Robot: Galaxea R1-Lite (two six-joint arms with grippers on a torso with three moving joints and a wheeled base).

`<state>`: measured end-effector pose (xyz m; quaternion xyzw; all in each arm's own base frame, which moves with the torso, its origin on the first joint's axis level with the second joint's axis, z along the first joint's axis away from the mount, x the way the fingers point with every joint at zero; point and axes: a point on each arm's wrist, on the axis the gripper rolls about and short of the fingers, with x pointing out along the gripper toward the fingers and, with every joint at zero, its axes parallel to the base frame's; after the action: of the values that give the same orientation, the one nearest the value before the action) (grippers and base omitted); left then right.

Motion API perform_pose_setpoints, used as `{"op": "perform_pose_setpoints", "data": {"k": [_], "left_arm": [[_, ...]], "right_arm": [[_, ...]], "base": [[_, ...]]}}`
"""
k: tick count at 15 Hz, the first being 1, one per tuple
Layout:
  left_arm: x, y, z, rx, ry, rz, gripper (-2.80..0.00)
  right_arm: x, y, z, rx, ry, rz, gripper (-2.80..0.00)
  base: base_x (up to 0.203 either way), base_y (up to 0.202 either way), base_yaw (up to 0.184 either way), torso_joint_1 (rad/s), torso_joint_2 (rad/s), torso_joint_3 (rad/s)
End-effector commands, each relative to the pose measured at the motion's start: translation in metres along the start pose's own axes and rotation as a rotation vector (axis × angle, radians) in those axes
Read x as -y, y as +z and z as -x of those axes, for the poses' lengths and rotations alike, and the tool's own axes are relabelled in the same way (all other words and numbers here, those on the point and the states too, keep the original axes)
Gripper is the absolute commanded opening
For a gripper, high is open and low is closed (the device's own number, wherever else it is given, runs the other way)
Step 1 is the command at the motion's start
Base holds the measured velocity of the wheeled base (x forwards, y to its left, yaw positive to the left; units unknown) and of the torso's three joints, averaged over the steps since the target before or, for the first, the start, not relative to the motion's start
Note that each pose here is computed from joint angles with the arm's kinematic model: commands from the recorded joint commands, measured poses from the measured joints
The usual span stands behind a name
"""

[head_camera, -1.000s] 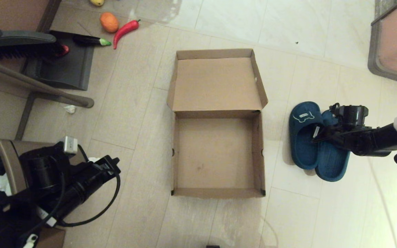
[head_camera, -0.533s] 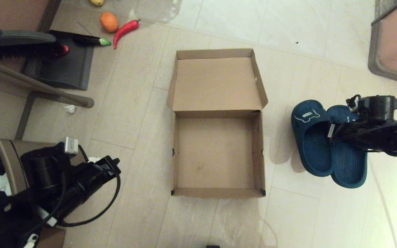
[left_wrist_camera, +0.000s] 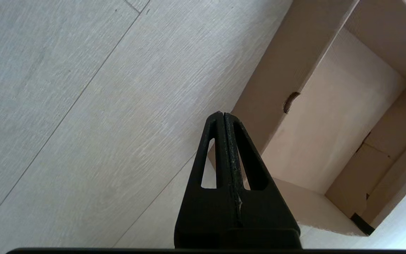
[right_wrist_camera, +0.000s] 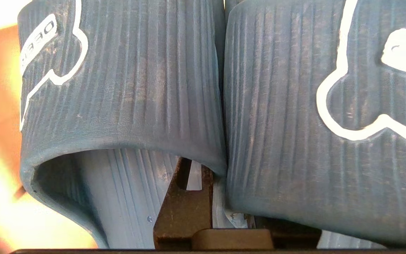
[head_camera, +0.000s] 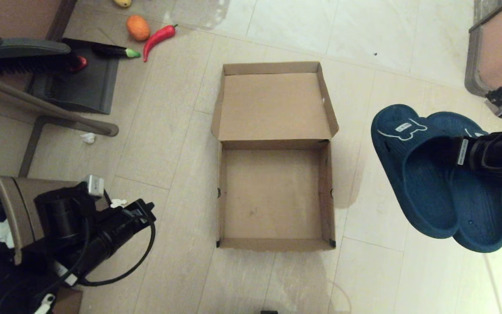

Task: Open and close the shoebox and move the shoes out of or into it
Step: Put the shoes into the shoe box

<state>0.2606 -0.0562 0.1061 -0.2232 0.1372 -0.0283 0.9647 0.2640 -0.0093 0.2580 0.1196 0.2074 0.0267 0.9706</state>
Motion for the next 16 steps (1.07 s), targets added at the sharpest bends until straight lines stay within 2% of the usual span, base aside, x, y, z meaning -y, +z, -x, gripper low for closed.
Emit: {"op": "perform_pose_setpoints", "data": {"k": [1, 3, 6, 10, 12, 16], "left_arm": [[0.001, -0.004, -0.006, -0.01, -0.001, 0.001, -2.8], [0.001, -0.007, -0.009, -0.021, -0.001, -0.002, -2.8], [0.005, -0.001, -0.012, 0.006, -0.011, -0.003, -2.8], [0.005, 0.002, -0.011, 0.018, -0.009, -0.003, -2.8], [0.006, 0.006, -0.013, 0.036, -0.011, -0.001, -2.8], [0.009, 0.01, -0.019, 0.053, -0.019, -0.001, -2.8]], "right_arm": [[-0.028, 0.002, 0.035, 0.045, 0.093, 0.041, -2.8], [-0.057, -0.007, 0.036, 0.014, 0.164, 0.089, -2.8], [-0.112, -0.032, 0.027, -0.066, 0.264, 0.174, -2.8], [-0.185, -0.087, -0.007, -0.164, 0.271, 0.277, -2.8], [-0.203, -0.111, -0.027, -0.211, 0.264, 0.296, -2.8], [-0.232, -0.156, -0.09, -0.196, 0.213, 0.302, -2.8]], "base": [[0.0, 0.0, 0.0, 0.0, 0.0, 0.0], [0.0, 0.0, 0.0, 0.0, 0.0, 0.0], [0.0, 0.0, 0.0, 0.0, 0.0, 0.0], [0.0, 0.0, 0.0, 0.0, 0.0, 0.0], [0.0, 0.0, 0.0, 0.0, 0.0, 0.0], [0.0, 0.0, 0.0, 0.0, 0.0, 0.0]]}}
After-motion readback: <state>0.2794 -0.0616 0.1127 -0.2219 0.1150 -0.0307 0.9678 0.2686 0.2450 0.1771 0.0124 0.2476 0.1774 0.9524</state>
